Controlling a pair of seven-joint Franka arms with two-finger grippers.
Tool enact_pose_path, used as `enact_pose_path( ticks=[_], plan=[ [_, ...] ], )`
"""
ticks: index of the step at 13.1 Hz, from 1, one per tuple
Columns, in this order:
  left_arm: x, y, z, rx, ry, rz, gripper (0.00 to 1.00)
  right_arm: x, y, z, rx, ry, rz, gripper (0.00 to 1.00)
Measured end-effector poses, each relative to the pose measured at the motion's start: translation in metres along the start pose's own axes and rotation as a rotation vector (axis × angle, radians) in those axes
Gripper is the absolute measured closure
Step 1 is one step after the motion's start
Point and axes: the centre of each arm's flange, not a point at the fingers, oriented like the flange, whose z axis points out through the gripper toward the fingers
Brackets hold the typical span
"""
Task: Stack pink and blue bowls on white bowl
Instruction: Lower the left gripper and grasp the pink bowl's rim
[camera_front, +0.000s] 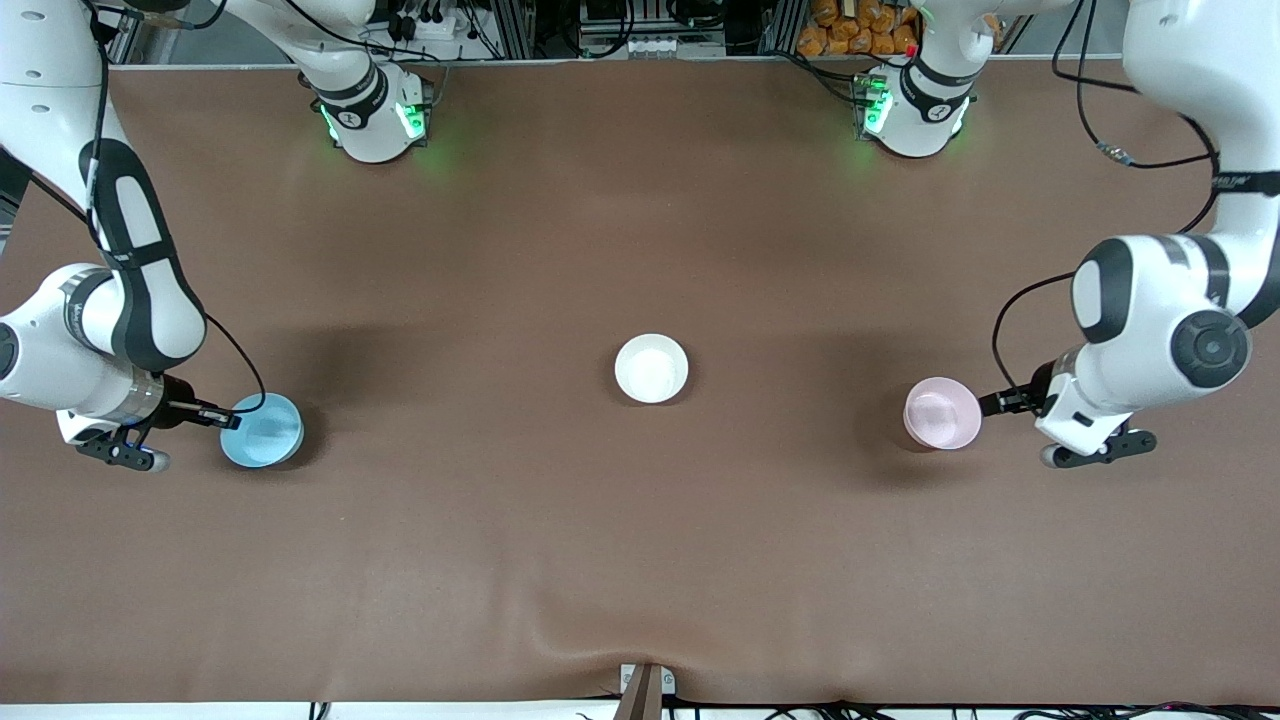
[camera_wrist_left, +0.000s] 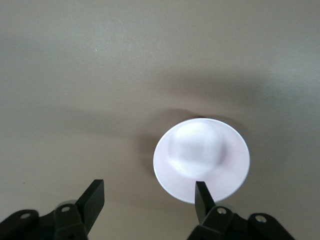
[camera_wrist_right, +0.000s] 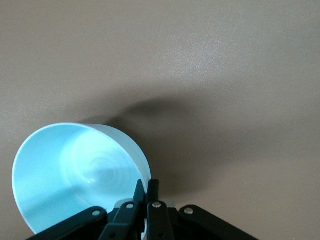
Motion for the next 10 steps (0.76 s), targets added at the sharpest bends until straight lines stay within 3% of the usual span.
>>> enact_pose_path(
  ticks=[2,3,10],
  plan=[
    [0.004,0.001,0.025,0.002,-0.014,0.001,0.23,0.000,0.001,-0.001,0.000,0.000,0.001,0.97],
    [0.006,0.002,0.035,0.004,-0.023,0.001,0.30,0.000,0.001,-0.001,0.000,0.002,0.002,0.97],
    [0.009,0.003,0.082,0.011,-0.062,0.002,0.45,0.000,0.001,-0.002,0.000,-0.002,0.001,0.97]
  ],
)
